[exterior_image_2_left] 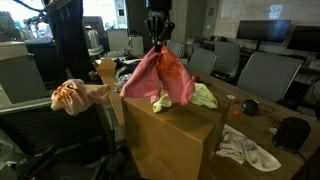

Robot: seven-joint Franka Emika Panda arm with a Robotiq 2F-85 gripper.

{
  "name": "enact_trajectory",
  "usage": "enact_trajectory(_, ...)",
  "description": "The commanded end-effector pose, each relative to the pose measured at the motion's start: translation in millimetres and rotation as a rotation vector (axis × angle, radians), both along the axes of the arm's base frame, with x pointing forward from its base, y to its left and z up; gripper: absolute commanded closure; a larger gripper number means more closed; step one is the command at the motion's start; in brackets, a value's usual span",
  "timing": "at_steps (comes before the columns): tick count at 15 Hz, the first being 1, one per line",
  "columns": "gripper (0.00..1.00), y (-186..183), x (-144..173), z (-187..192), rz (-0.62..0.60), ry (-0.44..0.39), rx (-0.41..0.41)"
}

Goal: Move the peach and pink shirt from the box to the backrest of the chair

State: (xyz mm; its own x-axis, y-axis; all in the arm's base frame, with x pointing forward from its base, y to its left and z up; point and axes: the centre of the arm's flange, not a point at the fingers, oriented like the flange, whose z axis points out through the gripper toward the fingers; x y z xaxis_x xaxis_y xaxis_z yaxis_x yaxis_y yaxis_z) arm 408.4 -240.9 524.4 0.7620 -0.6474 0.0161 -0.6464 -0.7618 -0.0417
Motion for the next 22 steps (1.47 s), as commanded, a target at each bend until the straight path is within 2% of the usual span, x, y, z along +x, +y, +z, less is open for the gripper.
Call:
enact_trajectory(1,0.99,51.7,-9.5,16.5,0.2,0.022,0.011)
enact_trajectory(11,0.99,167.6,32.2,18.3,0.74,0.163,0.034)
enact_trajectory(22,0.99,259.7,36.9,43.6,1.316,0.242,0.032)
